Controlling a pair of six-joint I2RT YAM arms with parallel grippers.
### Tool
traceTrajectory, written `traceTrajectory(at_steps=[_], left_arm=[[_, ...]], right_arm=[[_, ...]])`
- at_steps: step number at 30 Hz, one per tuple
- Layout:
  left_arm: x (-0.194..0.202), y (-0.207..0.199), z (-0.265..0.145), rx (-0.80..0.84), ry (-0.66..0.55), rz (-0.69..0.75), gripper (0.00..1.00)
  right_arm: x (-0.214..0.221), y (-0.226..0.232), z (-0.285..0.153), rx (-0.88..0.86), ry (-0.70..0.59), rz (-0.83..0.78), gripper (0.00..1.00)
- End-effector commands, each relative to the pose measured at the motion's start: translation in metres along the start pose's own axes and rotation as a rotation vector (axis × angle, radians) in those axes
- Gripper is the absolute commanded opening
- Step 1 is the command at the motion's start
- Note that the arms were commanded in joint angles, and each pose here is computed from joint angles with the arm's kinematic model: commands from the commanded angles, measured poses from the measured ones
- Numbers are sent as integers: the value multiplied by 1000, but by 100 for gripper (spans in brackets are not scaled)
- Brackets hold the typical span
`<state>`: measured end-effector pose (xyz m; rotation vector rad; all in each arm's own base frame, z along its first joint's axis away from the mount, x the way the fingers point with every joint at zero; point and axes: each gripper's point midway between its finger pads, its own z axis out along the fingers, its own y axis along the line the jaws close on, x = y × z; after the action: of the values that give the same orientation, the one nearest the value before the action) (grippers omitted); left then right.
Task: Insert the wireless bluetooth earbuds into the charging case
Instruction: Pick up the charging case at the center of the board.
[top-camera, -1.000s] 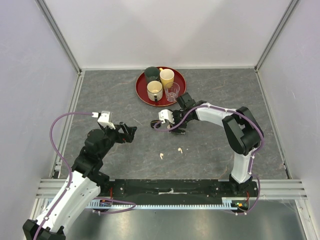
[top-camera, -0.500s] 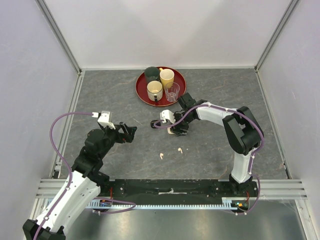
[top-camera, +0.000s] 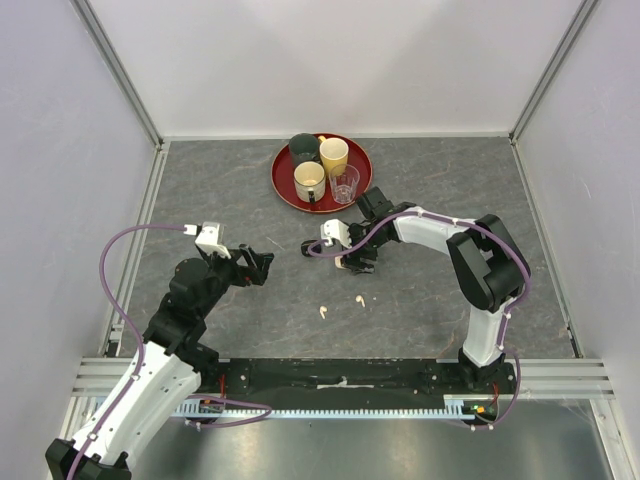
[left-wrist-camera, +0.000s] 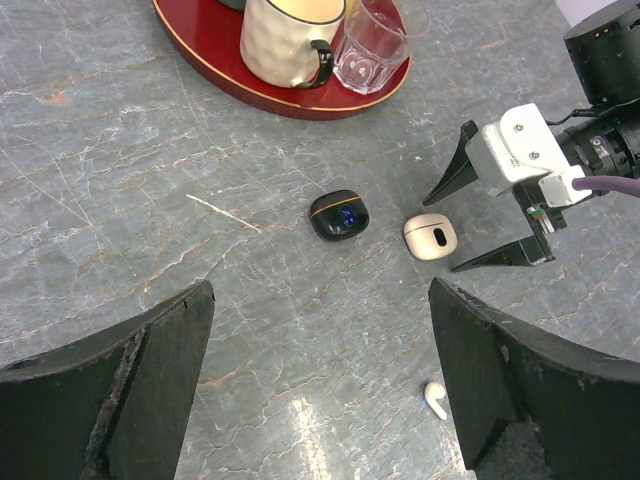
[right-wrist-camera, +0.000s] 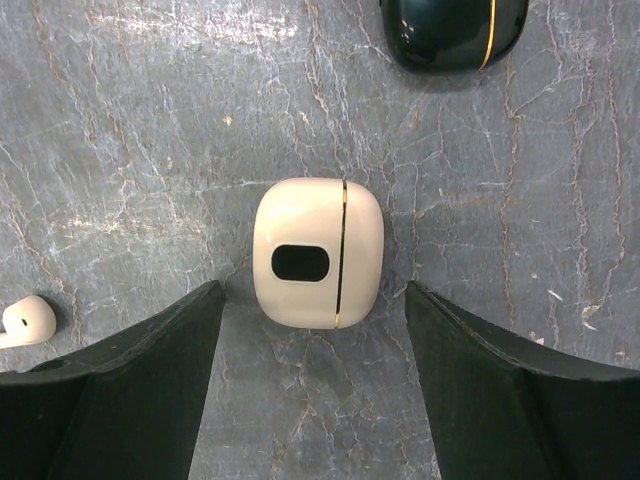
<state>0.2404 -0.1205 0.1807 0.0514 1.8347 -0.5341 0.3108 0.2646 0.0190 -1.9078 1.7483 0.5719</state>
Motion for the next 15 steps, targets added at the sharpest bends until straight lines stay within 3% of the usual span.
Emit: traceTrajectory(at_steps=[1, 15], left_arm=[[-7, -2, 0, 16, -32, 17, 95], [-8, -1, 1, 5, -41, 6, 95]], right_arm=[[-12, -8, 1, 19, -24, -9, 81], [-17, -6, 8, 7, -11, -8, 80]])
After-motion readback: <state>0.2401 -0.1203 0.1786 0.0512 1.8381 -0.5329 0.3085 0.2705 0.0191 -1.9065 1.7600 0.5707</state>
